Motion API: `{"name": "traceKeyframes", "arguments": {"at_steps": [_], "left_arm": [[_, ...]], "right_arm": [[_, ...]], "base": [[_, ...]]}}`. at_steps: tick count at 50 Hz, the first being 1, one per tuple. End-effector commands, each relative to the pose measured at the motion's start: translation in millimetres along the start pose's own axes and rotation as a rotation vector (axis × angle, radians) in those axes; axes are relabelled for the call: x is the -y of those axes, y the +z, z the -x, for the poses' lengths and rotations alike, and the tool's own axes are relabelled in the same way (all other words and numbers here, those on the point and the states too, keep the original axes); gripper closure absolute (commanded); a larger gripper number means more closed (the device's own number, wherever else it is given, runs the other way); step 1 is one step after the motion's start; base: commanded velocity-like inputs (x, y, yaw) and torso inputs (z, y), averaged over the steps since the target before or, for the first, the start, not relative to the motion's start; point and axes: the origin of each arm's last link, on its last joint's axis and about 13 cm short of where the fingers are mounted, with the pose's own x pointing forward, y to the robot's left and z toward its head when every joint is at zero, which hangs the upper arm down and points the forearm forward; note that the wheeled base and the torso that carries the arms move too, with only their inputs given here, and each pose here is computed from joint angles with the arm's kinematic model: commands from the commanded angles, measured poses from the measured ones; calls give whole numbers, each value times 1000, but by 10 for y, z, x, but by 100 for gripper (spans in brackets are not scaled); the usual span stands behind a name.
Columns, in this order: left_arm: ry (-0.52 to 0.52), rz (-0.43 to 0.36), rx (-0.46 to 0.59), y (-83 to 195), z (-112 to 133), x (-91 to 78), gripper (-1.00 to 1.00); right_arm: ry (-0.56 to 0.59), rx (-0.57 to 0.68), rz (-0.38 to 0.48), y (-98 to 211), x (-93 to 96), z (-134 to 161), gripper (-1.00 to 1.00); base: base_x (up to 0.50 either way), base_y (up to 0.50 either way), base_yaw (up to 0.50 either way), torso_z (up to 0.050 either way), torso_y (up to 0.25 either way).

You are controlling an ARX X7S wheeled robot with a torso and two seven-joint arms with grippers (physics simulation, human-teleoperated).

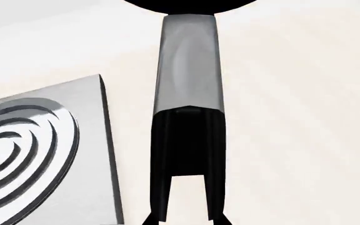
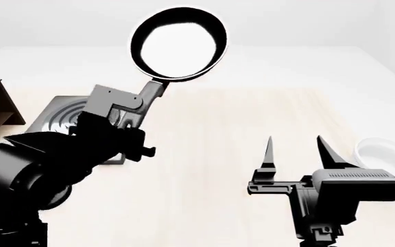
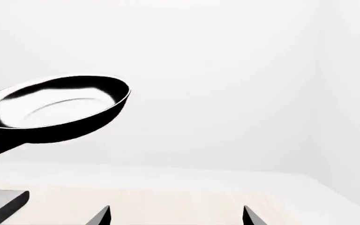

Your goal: Put the frying pan on top of the cabinet.

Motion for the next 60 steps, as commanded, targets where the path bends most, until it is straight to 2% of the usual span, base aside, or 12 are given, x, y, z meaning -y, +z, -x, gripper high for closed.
{"name": "traceKeyframes", "arguments": {"at_steps": [1,6,11,17,18,22,29,36,52,60], "left_arm": [[205,129,93,827,79,-357,100],[342,153,66,1138,-1,-570,100],[438,239,60,1422,-1,-782,100],[532,257,46,1512,15,-866,100],[573,261,39,1520,45,-888,100],[632,286,32,1544,119,-937,100],[761,382,-10,1464,181,-1061,100],[891,520,-54,1316,241,-1249,100],[1082,693,-156,967,291,-1548,100],[1160,749,-209,807,324,-1664,100]], "right_arm": [[4,-3,-3,-12,-9,-5,-100],[5,-4,-3,-15,-11,-2,-100],[4,-6,-5,-23,-9,-12,-100],[7,-5,-3,-14,-10,-19,-100],[6,-4,-1,-8,-9,-18,-100],[5,-4,-1,-1,-4,-17,-100],[6,-1,-3,8,-6,-16,-100],[5,-2,-2,8,-5,-11,-100],[10,-10,-4,-14,-25,-13,-100],[10,-13,-5,-19,-24,-9,-100]], "base": [[0,0,0,0,0],[0,0,0,0,2],[0,0,0,0,2],[0,0,0,0,3],[0,0,0,0,0],[0,0,0,0,0],[0,0,0,0,1],[0,0,0,0,1],[0,0,0,1,1],[0,0,-1,0,1]]}}
